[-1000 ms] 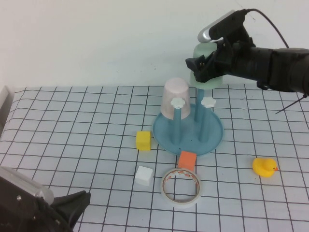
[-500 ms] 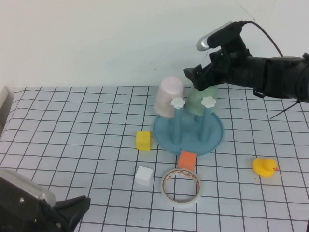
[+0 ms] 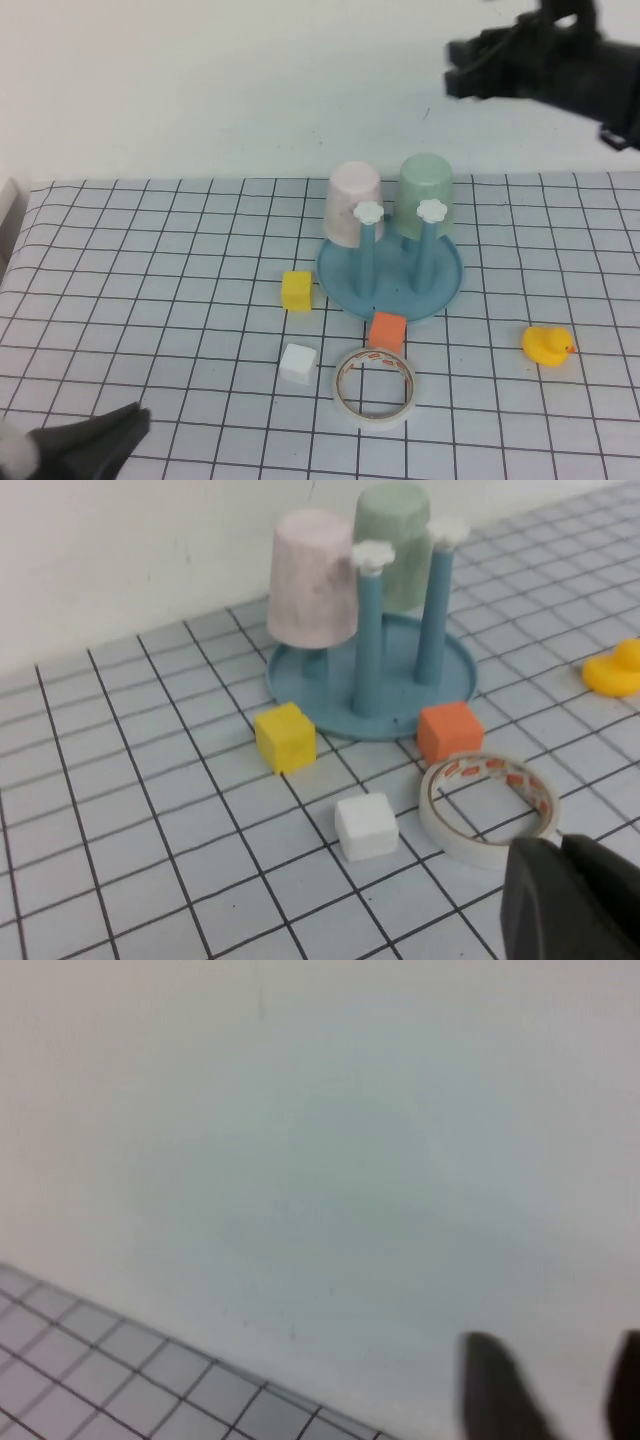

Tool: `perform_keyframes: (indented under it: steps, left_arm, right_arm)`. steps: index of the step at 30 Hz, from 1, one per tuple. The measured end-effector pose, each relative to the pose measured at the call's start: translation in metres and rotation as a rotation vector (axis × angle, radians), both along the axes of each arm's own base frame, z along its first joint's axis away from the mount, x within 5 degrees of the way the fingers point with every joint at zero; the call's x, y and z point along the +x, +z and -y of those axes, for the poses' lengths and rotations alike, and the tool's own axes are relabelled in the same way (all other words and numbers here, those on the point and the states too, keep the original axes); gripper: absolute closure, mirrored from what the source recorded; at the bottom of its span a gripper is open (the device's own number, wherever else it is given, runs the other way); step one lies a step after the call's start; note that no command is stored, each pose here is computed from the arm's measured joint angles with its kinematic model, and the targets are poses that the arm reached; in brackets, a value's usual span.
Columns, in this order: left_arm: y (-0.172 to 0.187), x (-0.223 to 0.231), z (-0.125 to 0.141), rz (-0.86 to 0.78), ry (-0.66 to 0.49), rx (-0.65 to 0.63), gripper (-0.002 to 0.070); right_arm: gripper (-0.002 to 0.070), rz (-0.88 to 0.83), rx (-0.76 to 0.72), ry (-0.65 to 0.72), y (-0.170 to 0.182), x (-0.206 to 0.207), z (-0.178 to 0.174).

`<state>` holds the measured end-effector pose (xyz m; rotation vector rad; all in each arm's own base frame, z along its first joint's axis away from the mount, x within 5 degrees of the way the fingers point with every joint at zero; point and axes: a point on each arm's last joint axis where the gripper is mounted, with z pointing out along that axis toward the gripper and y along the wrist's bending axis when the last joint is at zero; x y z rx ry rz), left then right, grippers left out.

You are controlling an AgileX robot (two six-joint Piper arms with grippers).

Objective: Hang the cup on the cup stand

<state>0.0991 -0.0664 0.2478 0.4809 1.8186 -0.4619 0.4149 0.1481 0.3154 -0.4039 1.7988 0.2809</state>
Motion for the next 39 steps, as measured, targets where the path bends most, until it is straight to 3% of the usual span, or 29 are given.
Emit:
perform_keyframes:
  steps: [2, 5, 7, 12, 13, 26, 32, 39]
  left_arm:
    - [0.005, -0.012, -0.007, 0.033, -0.009, -0.012, 0.0676]
    - [0.008, -0.028, -0.017, 0.065, -0.021, 0.004, 0.0676]
    - [0.006, -0.038, -0.024, 0.070, -0.024, 0.033, 0.0676]
    - [0.000, -0.053, -0.039, 0.053, 0.019, 0.068, 0.0676]
    - [0.000, -0.055, -0.044, 0.079, 0.038, 0.085, 0.0676]
    - [-0.001, -0.057, -0.049, 0.101, 0.061, 0.125, 0.0676]
    - [-0.001, -0.057, -0.049, 0.100, 0.061, 0.128, 0.0676]
    - [-0.001, -0.057, -0.049, 0.098, 0.061, 0.129, 0.0676]
  right_arm:
    - [0.0524, 0.019, 0.019, -0.016, 0.017, -0.021, 0.008]
    - [0.0634, 0.032, 0.042, -0.015, 0.033, -0.059, 0.020]
    - [0.0657, 0.033, 0.054, 0.008, 0.037, -0.086, 0.027]
    - [0.0673, 0.033, 0.100, 0.099, 0.036, -0.147, 0.038]
    - [0.0675, 0.051, 0.123, 0.135, 0.037, -0.175, 0.044]
    - [0.0677, 0.290, 0.220, 0.192, 0.023, -0.320, 0.088]
    - [0.0678, 0.361, 0.247, 0.190, 0.006, -0.349, 0.099]
    - [0.0678, 0.316, 0.227, 0.085, -0.020, -0.348, 0.108]
